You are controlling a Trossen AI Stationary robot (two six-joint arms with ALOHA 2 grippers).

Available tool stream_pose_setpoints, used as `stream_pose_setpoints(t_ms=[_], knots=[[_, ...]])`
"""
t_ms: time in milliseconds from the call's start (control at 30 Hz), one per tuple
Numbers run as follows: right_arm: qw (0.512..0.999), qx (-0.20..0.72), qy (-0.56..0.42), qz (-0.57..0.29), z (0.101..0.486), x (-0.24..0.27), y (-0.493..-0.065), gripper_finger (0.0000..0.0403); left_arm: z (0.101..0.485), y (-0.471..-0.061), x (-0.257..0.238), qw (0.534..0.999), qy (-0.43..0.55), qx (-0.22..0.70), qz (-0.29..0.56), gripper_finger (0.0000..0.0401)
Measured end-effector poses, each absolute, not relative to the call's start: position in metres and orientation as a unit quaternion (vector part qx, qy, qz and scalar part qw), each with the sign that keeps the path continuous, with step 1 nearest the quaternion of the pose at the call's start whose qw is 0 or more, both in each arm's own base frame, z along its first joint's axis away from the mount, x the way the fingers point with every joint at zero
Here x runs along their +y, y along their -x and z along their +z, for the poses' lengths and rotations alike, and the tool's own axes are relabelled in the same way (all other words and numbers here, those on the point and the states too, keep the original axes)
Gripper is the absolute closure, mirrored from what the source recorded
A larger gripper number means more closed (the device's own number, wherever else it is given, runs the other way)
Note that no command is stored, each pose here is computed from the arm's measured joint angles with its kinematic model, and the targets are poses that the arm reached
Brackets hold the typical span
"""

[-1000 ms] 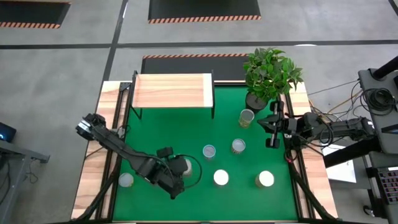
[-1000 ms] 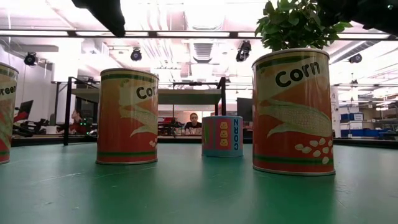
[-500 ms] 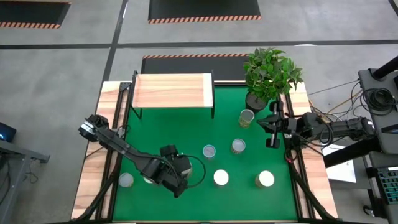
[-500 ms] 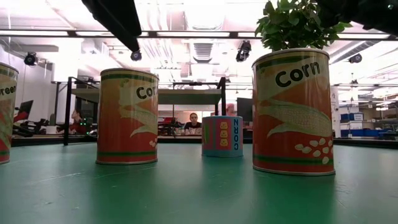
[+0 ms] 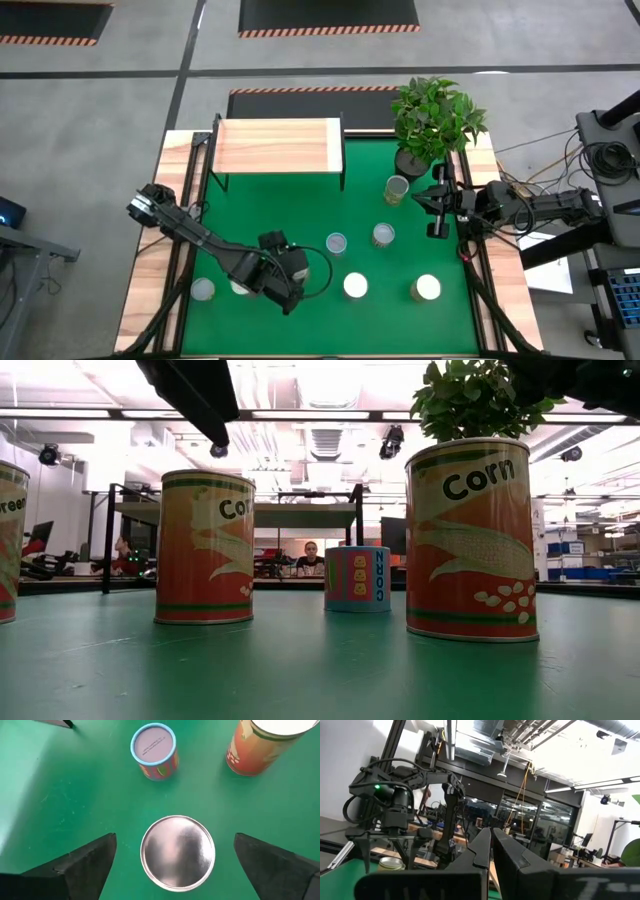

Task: Pick and place cans onto a shelf
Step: Put the center left orange can on the shelf

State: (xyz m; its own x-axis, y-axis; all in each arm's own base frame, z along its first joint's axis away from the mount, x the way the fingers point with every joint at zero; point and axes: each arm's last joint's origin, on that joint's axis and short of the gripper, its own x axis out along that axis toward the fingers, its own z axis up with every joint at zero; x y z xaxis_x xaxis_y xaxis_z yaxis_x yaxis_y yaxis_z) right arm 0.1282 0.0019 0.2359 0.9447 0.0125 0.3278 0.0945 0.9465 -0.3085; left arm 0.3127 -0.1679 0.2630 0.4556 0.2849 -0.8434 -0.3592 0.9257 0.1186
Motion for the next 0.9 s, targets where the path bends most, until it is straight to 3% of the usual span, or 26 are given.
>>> stream_pose_setpoints(t_ms=[900], knots=[[0.975,-0.155,0.161,-0.019,0.234,0.002,-0.129,0.0394,0.209,-0.312,-0.163,0.833,0.035,0.524,0.175,0.0030]])
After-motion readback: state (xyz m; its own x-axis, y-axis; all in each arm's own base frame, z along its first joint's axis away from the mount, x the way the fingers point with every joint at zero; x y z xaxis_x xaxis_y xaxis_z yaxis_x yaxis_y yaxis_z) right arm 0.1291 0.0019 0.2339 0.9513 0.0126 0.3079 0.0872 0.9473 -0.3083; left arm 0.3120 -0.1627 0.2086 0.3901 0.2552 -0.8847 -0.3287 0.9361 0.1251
